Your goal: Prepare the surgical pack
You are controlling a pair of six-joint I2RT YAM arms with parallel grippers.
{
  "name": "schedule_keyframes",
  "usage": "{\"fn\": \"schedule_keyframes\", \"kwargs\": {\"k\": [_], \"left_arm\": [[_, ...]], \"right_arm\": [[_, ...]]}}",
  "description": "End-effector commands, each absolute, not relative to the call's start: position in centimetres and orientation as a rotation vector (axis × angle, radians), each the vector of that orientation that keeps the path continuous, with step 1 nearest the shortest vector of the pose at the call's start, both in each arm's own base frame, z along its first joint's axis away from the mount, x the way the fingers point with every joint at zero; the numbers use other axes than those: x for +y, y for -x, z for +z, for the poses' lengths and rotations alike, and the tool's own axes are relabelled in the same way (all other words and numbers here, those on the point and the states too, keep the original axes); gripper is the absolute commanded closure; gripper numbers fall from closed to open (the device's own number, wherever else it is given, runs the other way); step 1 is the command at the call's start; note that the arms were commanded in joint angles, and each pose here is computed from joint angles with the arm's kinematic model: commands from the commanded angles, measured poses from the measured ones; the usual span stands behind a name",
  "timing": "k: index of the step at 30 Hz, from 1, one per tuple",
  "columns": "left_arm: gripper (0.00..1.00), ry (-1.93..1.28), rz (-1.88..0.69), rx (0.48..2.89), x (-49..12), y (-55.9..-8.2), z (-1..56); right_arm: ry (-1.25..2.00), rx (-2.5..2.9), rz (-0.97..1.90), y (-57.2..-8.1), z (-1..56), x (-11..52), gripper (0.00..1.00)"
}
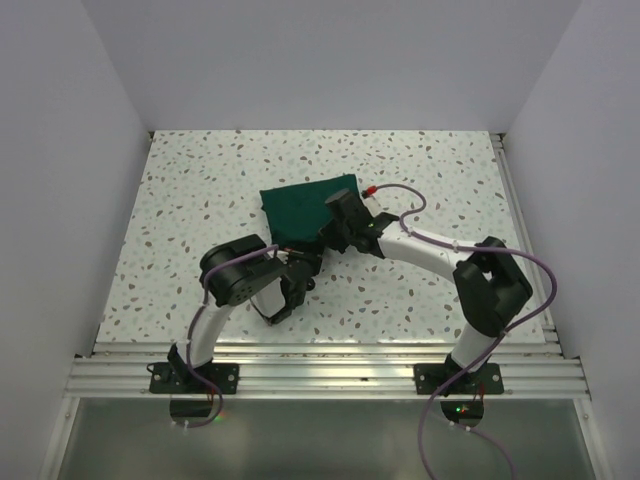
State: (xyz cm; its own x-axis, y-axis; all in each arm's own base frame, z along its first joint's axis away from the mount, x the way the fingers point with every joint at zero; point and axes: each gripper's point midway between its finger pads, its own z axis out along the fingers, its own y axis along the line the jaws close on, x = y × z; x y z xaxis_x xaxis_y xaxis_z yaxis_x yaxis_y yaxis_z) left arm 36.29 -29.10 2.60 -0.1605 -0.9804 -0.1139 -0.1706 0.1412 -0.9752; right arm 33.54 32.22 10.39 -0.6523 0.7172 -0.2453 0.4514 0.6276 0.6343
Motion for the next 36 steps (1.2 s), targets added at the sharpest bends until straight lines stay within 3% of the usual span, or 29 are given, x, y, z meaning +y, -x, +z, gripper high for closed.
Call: {"fn": "schedule_keyframes", "kwargs": {"k": [1, 13, 21, 36], "left_arm": [[1.00, 1.193, -1.009, 1.390, -25.5, -38.6, 3.0], [1.00, 1.153, -0.995, 1.378, -24.9, -38.9, 4.0], [1.00, 1.103, -1.012, 1.379, -24.6, -37.4, 5.4], [0.96, 0.925, -0.997, 1.602, -23.6, -28.1, 5.4]], "right_arm": [[-0.880, 2.447, 0.686, -31.0, 10.0, 31.7, 1.00], [-0.895, 2.468, 0.659, -29.8, 8.0, 30.7, 1.00], [-0.854, 2.423, 0.655, -31.5, 10.0, 31.1, 0.98], [-0.858, 2.451, 0.670, -31.9, 8.9, 31.7, 0.98]]}}
